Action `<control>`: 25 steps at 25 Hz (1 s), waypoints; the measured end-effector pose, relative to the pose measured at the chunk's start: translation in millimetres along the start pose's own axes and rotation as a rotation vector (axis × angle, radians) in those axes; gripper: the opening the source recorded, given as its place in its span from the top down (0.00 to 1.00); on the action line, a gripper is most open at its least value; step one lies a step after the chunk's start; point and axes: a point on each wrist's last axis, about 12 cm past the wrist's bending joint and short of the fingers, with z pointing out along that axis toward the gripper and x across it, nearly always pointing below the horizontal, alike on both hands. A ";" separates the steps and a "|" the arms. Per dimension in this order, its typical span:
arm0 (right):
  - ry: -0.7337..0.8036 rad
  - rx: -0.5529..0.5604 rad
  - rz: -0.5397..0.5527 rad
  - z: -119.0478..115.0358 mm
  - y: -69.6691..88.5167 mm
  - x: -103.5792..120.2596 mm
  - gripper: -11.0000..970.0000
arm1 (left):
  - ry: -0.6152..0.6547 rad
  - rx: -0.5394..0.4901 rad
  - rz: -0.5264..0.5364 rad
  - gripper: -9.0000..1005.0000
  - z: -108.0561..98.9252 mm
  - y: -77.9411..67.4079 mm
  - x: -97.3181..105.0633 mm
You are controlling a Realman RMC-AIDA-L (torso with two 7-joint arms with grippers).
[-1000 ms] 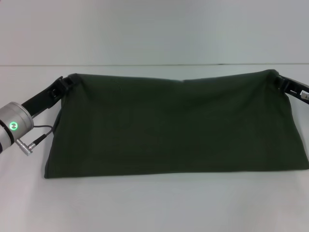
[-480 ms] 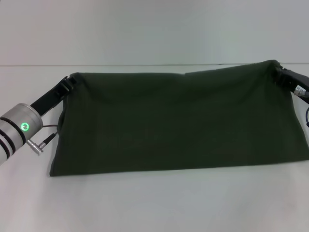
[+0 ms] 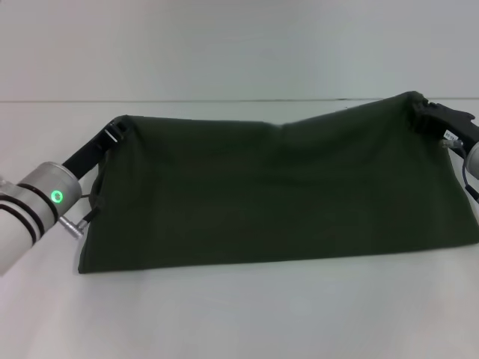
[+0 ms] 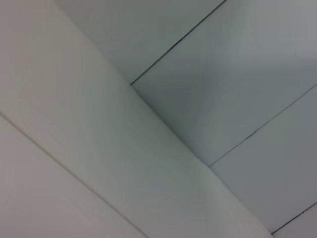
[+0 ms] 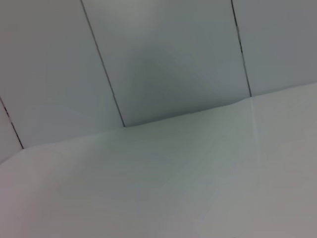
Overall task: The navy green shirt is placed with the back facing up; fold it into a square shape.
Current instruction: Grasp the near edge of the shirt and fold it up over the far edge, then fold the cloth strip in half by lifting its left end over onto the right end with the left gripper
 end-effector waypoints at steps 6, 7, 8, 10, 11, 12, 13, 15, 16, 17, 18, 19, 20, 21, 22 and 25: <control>0.001 0.028 -0.005 2.8 1.4 1.2 0.85 | -0.038 0.006 0.036 0.81 1.6 -3.0 5.0; 0.003 0.031 -0.008 3.3 1.3 1.0 0.85 | -0.039 0.006 0.036 0.77 1.6 -3.0 4.9; 0.005 0.033 -0.011 3.6 1.3 0.9 0.81 | -0.040 0.005 0.036 0.74 1.7 -2.9 4.8; 0.005 0.035 -0.012 3.6 1.1 1.0 0.73 | -0.044 0.003 0.033 0.68 1.5 -2.6 4.4; 0.003 0.037 -0.008 2.4 0.0 1.6 0.70 | -0.046 0.000 0.031 0.65 1.1 -1.9 4.4; 0.000 0.040 0.000 0.9 -1.6 2.4 0.66 | -0.046 -0.005 0.030 0.63 0.6 -1.0 4.5; -0.006 0.045 0.012 -1.0 -3.8 2.9 0.62 | -0.045 -0.012 0.030 0.61 0.3 0.1 4.6; -0.022 0.049 0.036 -5.7 -7.9 4.5 0.45 | -0.041 -0.044 0.033 0.56 0.1 4.0 4.0; -0.032 0.044 0.045 -9.0 -9.4 6.2 0.37 | -0.040 -0.056 0.034 0.53 0.1 5.4 3.7; -0.045 0.031 0.049 -12.5 -9.9 7.7 0.32 | -0.039 -0.067 0.034 0.51 -0.4 7.0 3.8; -0.057 0.015 0.050 -16.3 -10.2 9.5 0.28 | -0.040 -0.077 0.034 0.49 -1.6 9.0 3.4; -0.073 -0.009 0.049 -21.1 -9.9 11.4 0.23 | -0.047 -0.087 0.034 0.46 -4.1 12.0 2.1; -0.089 -0.034 0.049 -26.4 -9.7 13.6 0.18 | -0.057 -0.096 0.034 0.44 -6.9 15.1 0.0; -0.107 -0.062 0.048 -32.2 -9.1 15.7 0.13 | -0.067 -0.105 0.036 0.40 -9.8 18.2 -2.5; -0.123 -0.094 0.043 -39.9 -9.3 18.8 0.13 | -0.083 -0.115 0.041 0.36 -13.8 22.2 -7.0; -0.144 -0.201 0.000 -57.5 -5.5 25.1 0.13 | -0.119 -0.111 0.041 0.25 -29.0 32.5 -20.6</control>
